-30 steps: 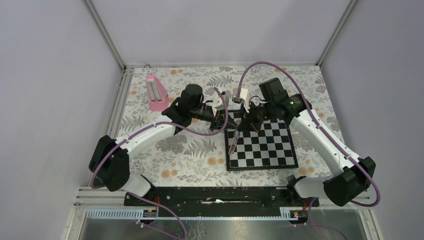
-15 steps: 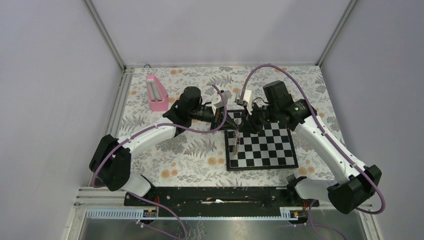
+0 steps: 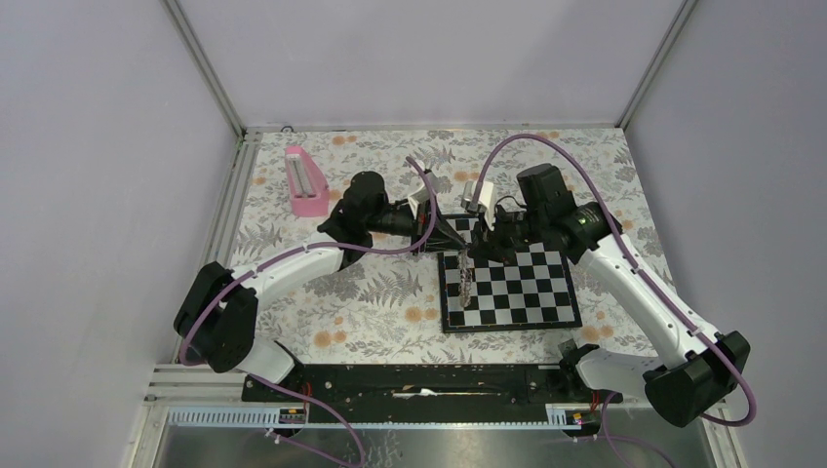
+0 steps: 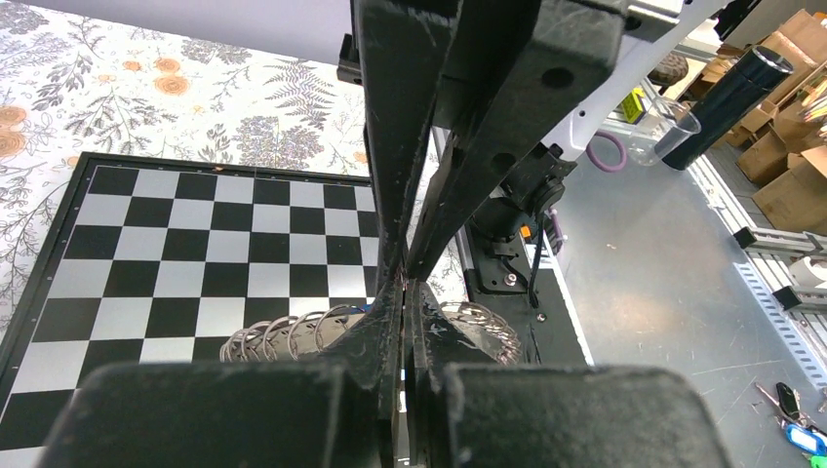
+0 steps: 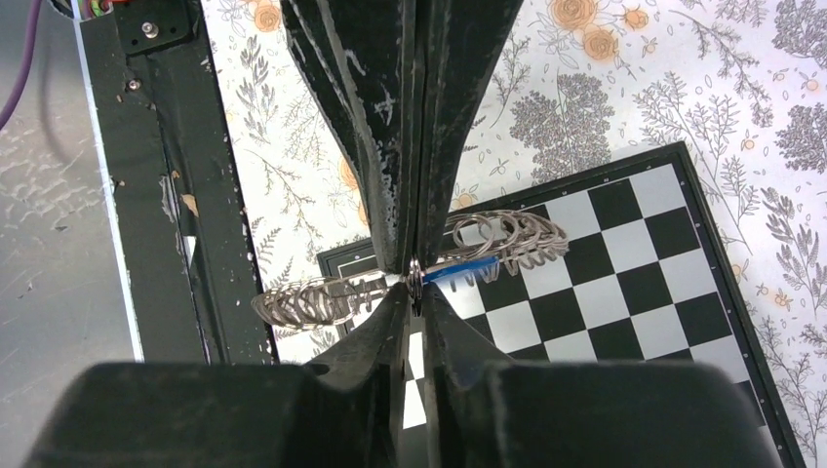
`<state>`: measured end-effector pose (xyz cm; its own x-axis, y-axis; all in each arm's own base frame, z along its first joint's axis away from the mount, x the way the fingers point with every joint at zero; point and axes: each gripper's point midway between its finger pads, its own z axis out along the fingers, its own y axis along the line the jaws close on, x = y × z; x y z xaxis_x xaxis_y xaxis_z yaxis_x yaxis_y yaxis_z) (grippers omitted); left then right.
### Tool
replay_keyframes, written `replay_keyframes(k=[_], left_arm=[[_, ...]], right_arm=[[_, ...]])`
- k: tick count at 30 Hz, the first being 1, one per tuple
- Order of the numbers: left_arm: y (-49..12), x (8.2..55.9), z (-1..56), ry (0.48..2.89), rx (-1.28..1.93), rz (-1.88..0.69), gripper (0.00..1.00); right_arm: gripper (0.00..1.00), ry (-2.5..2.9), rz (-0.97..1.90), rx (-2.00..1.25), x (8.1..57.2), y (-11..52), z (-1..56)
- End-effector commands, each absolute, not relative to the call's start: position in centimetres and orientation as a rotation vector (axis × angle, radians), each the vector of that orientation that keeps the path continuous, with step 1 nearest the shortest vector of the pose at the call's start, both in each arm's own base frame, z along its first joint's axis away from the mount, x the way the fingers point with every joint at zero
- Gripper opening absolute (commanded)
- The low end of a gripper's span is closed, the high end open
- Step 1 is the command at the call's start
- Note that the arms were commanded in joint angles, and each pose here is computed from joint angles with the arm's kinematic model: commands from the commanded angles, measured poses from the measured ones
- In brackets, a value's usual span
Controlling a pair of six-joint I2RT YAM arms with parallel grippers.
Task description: Put the keys on the keyring
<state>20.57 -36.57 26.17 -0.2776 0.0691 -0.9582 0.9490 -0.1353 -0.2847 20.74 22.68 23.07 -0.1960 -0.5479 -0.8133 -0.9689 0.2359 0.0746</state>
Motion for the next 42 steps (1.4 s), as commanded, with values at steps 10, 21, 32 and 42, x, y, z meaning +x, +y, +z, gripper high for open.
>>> replay_keyframes(k=[10, 21, 32, 42], left_arm=[[-36.5, 21.7, 29.8, 1.307, 1.081, -1.494, 0.0], [-37.0, 24.4, 28.7, 1.424, 0.907, -1.448, 0.0], [-37.2, 25.9, 27.4, 1.493, 0.85, -1.404, 0.0], [-36.8, 25.5, 28.0, 1.446, 0.904, -1.393, 0.0]], right_arm=[[0.03, 1.808, 0.788, -1.366, 21.1, 23.0, 23.5], [0.04, 1.859, 0.737, -1.28, 22.8, 23.0, 23.1], [0.14, 1.874, 0.796, -1.252, 22.7, 23.8, 23.1], [0.31, 1.843, 0.693, -1.27, 22.4, 22.2, 23.3]])
